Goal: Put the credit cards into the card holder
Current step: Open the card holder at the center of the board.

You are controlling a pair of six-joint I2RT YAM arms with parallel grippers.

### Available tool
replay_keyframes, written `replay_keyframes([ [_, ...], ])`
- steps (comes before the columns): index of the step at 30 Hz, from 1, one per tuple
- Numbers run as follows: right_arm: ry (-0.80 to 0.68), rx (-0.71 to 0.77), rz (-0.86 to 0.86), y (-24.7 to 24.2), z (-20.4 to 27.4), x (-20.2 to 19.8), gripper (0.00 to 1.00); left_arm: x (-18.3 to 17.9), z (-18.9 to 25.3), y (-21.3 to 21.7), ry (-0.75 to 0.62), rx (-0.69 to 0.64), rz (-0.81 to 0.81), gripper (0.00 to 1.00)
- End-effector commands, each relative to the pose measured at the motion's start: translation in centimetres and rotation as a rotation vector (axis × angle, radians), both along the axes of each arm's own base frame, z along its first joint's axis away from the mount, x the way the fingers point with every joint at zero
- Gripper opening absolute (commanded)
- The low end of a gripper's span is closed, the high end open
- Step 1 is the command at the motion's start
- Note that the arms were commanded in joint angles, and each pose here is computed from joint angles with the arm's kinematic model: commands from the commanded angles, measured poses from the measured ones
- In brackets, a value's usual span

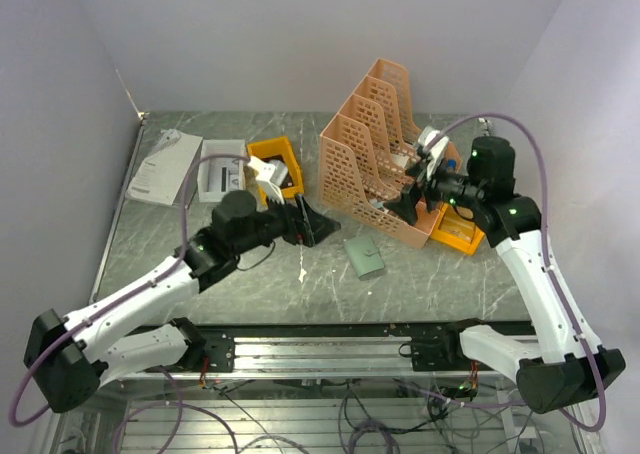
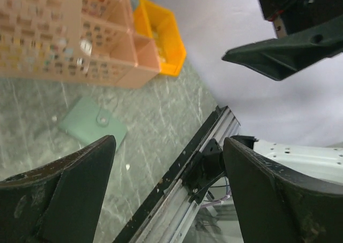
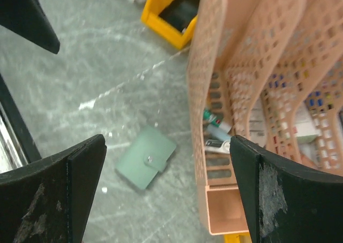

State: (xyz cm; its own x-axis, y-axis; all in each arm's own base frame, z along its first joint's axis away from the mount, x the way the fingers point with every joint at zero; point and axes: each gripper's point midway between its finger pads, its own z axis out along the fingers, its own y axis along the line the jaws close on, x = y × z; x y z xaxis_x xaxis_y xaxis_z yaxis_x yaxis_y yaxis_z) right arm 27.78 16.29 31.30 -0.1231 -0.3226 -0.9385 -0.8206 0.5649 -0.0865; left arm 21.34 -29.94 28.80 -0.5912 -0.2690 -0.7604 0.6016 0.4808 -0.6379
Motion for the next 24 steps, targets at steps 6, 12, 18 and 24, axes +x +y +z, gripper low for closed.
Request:
replay_keyframes([
  [6, -0.075, -0.203, 0.3, 0.0, -9.1, -3.0, 1.0, 0.2, -8.5, -1.5, 0.218, -0.145, 0.192, 0.88],
  [12, -0.12, -0.373, 0.458, -1.2, -15.4, -4.1, 1.0, 0.8, -12.0, -1.0, 0.282, -0.099, 0.261, 0.85],
  [18, -0.145, -0.5, 0.487, -2.4, -18.6, -2.8, 0.94, 1.5, -14.5, -1.7, 0.335, -0.054, 0.288, 0.71],
  [24, -0.186, -0.604, 0.664, -2.1, -23.0, -3.3, 0.71, 2.1, -18.0, -4.2, 0.403, 0.035, 0.243, 0.56],
])
